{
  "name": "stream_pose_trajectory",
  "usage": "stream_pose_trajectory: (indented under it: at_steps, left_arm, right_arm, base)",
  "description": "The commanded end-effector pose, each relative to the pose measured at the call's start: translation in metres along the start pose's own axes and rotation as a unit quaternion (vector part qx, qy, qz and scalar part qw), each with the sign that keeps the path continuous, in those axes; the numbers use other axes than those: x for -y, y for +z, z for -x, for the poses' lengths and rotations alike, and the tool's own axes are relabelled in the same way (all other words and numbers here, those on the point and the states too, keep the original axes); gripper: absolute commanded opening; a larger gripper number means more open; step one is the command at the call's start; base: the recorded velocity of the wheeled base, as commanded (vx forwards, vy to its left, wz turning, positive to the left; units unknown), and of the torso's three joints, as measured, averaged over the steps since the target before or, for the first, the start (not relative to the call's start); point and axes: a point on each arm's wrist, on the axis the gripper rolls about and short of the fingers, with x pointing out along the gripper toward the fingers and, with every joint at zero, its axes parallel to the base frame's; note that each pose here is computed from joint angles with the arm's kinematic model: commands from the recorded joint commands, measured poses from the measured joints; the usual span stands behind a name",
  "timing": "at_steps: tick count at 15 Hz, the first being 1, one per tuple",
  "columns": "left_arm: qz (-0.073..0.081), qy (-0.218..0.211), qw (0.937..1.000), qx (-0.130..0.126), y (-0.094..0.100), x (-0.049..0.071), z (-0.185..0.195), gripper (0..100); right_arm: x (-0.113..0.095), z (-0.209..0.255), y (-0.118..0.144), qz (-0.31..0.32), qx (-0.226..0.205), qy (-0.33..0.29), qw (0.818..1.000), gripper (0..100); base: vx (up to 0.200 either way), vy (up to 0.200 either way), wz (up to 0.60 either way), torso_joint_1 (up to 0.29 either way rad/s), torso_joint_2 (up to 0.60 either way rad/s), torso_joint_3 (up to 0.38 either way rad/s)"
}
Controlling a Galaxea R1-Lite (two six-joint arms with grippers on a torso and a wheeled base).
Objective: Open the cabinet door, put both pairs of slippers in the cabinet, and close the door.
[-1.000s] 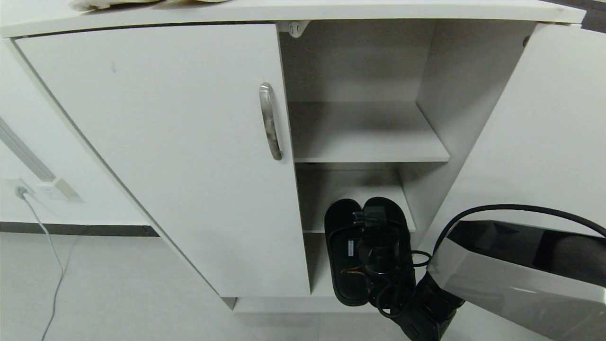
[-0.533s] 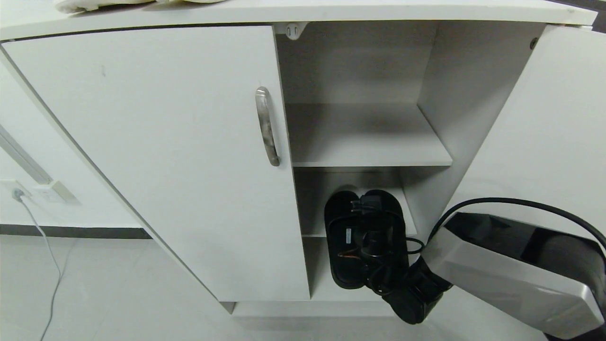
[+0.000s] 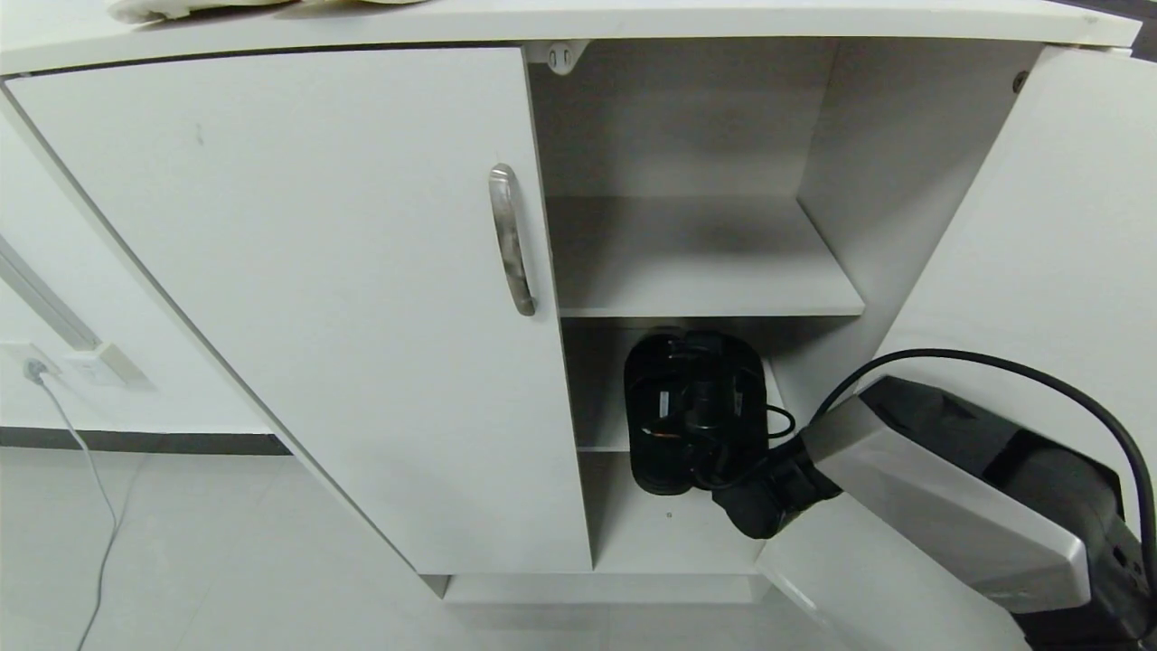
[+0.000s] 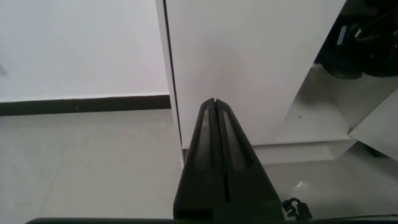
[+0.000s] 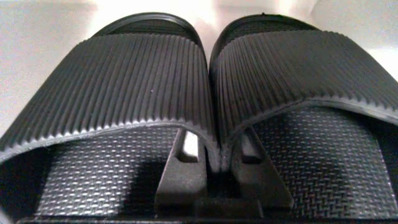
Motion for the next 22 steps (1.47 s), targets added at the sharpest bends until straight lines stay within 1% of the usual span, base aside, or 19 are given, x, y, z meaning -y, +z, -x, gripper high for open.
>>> stream_pose_trajectory:
  at_steps: [1, 3, 4, 9, 14, 15, 19, 22]
  left_arm:
    - [-0.001, -0.001, 1.0, -0.001, 0.0, 0.0, 0.0, 0]
    - [0.0, 0.0, 1.0, -0.001, 0.0, 0.0, 0.0, 0]
    - [0.0, -0.001, 1.0, -0.001, 0.0, 0.0, 0.0, 0]
    - [0.0, -0.001, 1.0, -0.001, 0.0, 0.0, 0.0, 0]
    - [0.0, 0.0, 1.0, -0.001, 0.0, 0.0, 0.0, 0]
    - [0.0, 0.0, 1.0, -0.001, 0.0, 0.0, 0.0, 0]
    - [0.0, 0.0, 1.0, -0.001, 0.0, 0.0, 0.0, 0]
    - [-0.001, 0.0, 1.0, -0.001, 0.0, 0.0, 0.0, 0]
  right_arm:
    - [-0.001, -0.015, 0.013, -0.011, 0.012, -0.003, 1.0, 0]
    - [-0.001, -0.027, 0.019, -0.011, 0.012, -0.011, 1.0, 0]
    - [-0.002, -0.031, 0.019, -0.01, 0.011, -0.013, 1.0, 0]
    - [-0.007, -0.044, 0.005, -0.007, 0.006, -0.007, 1.0, 0]
    - [-0.006, -0.045, 0.002, -0.005, 0.004, -0.007, 1.0, 0]
    - [-0.007, -0.045, 0.0, -0.004, 0.003, -0.007, 1.0, 100]
    - [-0.007, -0.034, 0.003, 0.001, -0.003, -0.006, 1.0, 100]
    - [-0.004, 0.005, 0.022, 0.001, -0.001, 0.016, 1.0, 100]
  base:
    - [0.0, 0.0, 0.0, 0.0, 0.0, 0.0]
    - [0.0, 0.0, 0.0, 0.0, 0.0, 0.0]
    - [0.0, 0.0, 0.0, 0.0, 0.0, 0.0]
    - [0.0, 0.0, 0.0, 0.0, 0.0, 0.0]
    - [0.0, 0.0, 0.0, 0.0, 0.0, 0.0]
    - [0.0, 0.0, 0.0, 0.0, 0.0, 0.0]
    - [0.0, 0.0, 0.0, 0.0, 0.0, 0.0]
    - [0.0, 0.0, 0.0, 0.0, 0.0, 0.0]
